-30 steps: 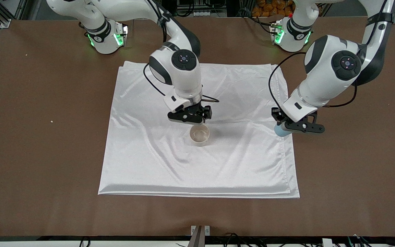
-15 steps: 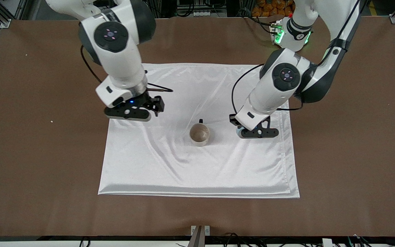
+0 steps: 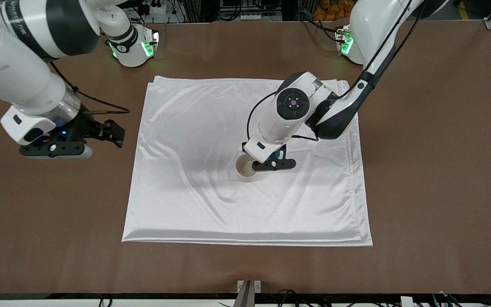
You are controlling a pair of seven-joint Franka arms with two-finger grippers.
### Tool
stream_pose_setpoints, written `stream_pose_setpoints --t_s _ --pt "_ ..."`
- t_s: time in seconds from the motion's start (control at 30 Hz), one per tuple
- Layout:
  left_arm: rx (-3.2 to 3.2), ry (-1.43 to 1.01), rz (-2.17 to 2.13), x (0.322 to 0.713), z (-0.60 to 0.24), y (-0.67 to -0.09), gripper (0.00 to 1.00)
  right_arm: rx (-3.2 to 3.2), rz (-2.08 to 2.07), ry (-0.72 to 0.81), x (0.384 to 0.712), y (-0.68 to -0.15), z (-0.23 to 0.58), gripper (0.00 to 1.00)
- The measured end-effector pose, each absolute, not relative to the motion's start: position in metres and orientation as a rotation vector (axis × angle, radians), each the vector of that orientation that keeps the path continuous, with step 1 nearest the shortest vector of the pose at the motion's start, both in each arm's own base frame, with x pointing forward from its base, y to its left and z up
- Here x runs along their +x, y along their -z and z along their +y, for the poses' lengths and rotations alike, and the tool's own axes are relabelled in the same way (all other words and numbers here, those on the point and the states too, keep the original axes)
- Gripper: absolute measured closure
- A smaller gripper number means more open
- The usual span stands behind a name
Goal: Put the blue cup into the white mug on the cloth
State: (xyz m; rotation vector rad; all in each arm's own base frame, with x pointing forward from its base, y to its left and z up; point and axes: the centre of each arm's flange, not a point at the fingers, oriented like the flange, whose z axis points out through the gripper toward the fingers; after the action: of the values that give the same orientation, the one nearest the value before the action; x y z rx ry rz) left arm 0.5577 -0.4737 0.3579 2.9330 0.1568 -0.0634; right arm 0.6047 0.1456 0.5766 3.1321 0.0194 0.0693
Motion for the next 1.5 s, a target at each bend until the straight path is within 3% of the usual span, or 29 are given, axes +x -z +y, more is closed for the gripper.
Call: stream_pose_setpoints --t_s 0.37,1.27,1.5 --pt "2.957 0.066 0.164 0.551 -0.497 -0.335 0.96 3.127 0.0 -0.006 0.609 -0.577 0.085 0.0" --pt "2.932 0.049 0.168 0.554 -0.511 -0.303 0.96 3.151 0.073 -0.018 0.612 -0.592 0.016 0.0" --pt "2.926 0.04 0.171 0.557 -0.511 -0.304 0.67 3.164 0.067 -0.052 0.605 -0.607 0.01 0.0"
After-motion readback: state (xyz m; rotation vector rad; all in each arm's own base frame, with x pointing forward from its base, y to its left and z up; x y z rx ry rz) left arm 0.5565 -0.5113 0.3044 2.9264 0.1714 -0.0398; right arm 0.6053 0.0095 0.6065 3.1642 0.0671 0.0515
